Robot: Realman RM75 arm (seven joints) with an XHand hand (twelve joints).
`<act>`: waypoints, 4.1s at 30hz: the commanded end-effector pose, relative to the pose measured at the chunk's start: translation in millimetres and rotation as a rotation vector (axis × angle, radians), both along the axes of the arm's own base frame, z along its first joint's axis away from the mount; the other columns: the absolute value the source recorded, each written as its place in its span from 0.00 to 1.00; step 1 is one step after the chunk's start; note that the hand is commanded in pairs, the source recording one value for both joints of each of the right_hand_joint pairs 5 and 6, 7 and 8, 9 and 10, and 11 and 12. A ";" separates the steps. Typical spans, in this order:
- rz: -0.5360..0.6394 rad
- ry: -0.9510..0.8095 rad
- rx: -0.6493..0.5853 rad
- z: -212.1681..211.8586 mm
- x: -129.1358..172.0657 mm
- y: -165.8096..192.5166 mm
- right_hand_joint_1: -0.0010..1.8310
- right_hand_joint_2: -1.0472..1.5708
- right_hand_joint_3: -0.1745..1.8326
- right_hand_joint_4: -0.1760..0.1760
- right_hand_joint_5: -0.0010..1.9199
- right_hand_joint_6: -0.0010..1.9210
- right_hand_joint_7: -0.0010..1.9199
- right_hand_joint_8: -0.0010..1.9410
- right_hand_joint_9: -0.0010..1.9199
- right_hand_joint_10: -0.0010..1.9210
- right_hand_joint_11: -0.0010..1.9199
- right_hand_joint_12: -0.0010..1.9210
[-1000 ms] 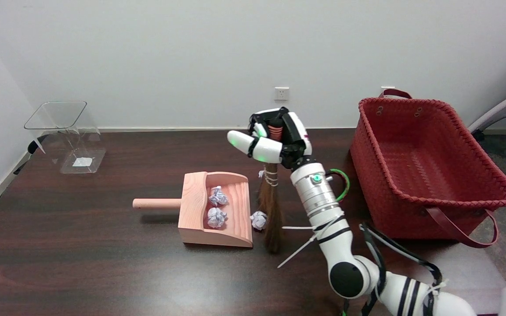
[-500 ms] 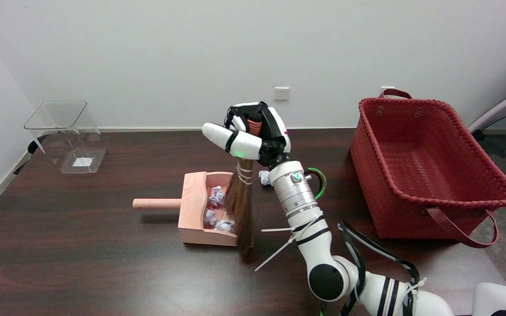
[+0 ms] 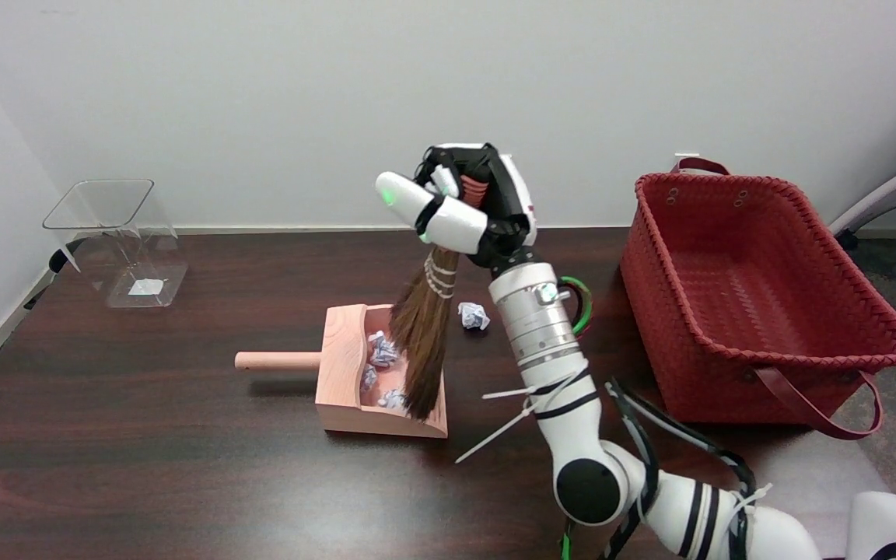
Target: Sweep the paper ball into the dustpan.
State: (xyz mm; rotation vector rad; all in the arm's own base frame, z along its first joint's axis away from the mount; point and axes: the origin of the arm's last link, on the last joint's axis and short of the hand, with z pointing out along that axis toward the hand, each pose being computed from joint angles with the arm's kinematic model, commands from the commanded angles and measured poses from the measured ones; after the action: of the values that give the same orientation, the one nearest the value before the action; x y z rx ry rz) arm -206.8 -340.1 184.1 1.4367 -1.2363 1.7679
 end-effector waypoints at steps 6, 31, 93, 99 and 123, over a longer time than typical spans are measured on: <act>0.006 0.252 -0.041 87.1 39.1 -33.9 0.71 1.00 0.20 0.50 1.00 1.00 1.00 0.99 1.00 1.00 0.91 0.91; -0.287 0.253 0.066 141.1 -5.7 -89.7 0.82 0.88 0.31 0.50 1.00 1.00 1.00 0.99 1.00 1.00 0.90 0.90; -0.172 0.145 0.311 47.4 -10.0 -36.5 0.76 0.96 0.27 0.50 1.00 1.00 1.00 0.99 1.00 1.00 0.91 0.91; -0.155 0.120 0.338 38.9 -2.0 -31.0 0.74 0.98 0.26 0.50 1.00 1.00 1.00 0.99 1.00 1.00 0.91 0.91; 0.055 0.070 0.249 53.4 62.6 -29.4 0.73 1.00 0.27 0.50 1.00 1.00 1.00 0.99 1.00 1.00 0.92 0.92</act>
State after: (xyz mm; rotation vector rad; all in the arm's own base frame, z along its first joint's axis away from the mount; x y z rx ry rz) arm -204.8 -375.8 215.9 1.5484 -1.5919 1.4546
